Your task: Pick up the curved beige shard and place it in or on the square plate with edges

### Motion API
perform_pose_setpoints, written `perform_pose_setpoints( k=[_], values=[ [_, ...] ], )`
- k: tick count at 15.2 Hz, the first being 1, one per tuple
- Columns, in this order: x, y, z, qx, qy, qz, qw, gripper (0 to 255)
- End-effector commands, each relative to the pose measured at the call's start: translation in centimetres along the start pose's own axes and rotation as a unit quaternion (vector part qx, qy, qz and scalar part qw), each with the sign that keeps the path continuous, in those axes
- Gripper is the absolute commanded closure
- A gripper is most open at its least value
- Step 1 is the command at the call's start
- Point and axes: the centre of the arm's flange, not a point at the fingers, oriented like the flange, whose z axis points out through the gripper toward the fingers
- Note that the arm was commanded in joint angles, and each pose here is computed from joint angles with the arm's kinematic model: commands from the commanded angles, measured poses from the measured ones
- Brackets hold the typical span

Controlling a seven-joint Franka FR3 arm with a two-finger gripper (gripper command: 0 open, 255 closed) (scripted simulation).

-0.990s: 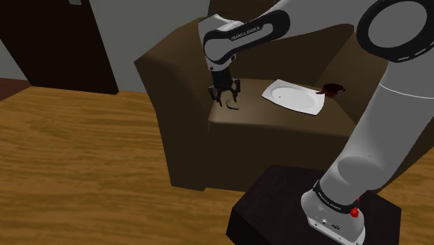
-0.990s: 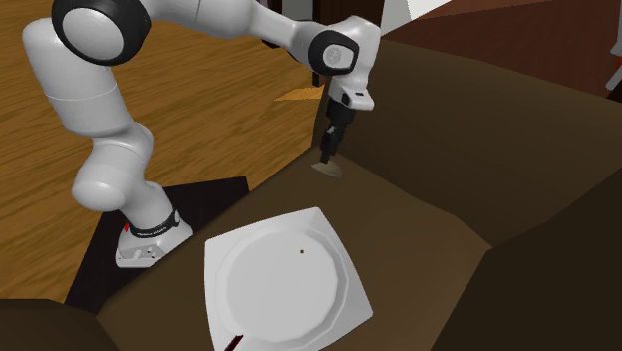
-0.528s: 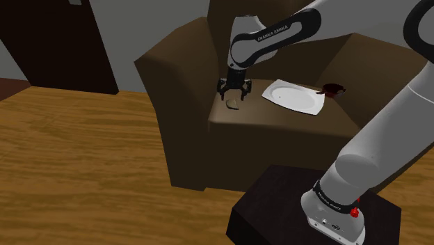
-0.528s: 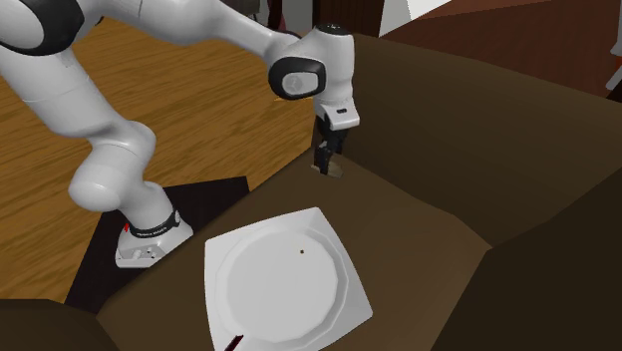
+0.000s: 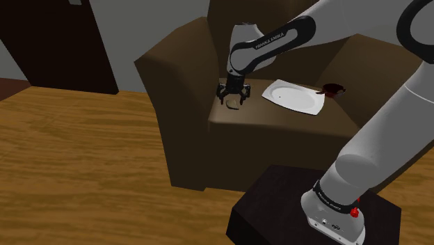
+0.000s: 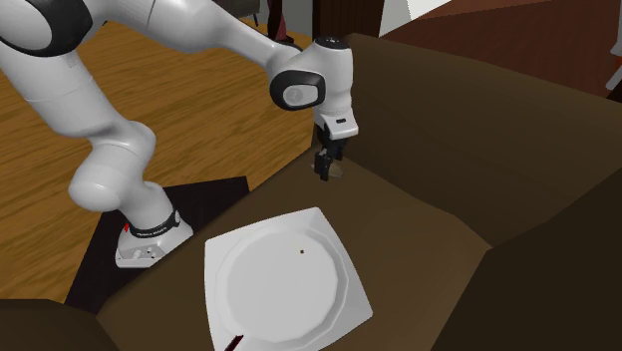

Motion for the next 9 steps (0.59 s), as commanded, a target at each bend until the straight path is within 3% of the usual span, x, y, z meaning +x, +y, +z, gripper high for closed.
perform_pose_setpoints(
  k=[1, 3, 4, 9],
  values=[
    [0.00, -0.01, 0.02, 0.000, 0.000, 0.000, 1.0000, 0],
    [0.00, 0.00, 0.02, 0.000, 0.000, 0.000, 1.0000, 0],
    [0.00, 0.00, 0.02, 0.000, 0.000, 0.000, 1.0000, 255],
    [-0.17, -0.07, 0.00, 0.000, 0.000, 0.000, 1.0000, 255]
  ],
)
